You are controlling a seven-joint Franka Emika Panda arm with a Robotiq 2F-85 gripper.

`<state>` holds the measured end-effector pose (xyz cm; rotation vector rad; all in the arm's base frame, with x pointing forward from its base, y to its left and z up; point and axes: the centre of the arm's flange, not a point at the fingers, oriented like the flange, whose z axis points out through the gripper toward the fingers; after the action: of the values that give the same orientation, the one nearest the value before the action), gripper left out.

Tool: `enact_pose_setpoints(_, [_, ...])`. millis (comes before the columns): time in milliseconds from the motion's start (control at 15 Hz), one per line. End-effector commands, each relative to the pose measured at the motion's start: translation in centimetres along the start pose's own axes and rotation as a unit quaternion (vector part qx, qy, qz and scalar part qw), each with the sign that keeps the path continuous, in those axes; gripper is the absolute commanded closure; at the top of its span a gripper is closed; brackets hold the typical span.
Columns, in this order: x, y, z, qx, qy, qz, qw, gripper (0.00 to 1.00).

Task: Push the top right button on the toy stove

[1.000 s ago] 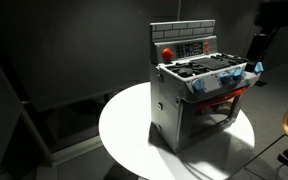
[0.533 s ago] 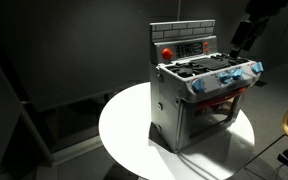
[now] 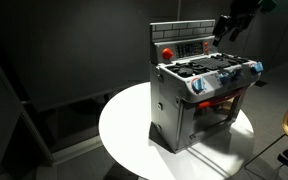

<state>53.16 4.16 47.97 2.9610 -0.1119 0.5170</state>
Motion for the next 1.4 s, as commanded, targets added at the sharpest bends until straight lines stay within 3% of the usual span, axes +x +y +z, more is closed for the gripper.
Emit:
enact_pose_setpoints(0, [3.3, 1.6, 1.1, -0.033, 0.033, 0.045, 0.9979, 0.0])
enact_pose_setpoints(800, [7.2, 6.9, 4.6, -0.104, 0.061, 0.14, 0.9828, 0.0])
enact_pose_setpoints(1333, [8.1, 7.0, 7.1, -0.103, 0.05, 0.151, 0.9818, 0.0])
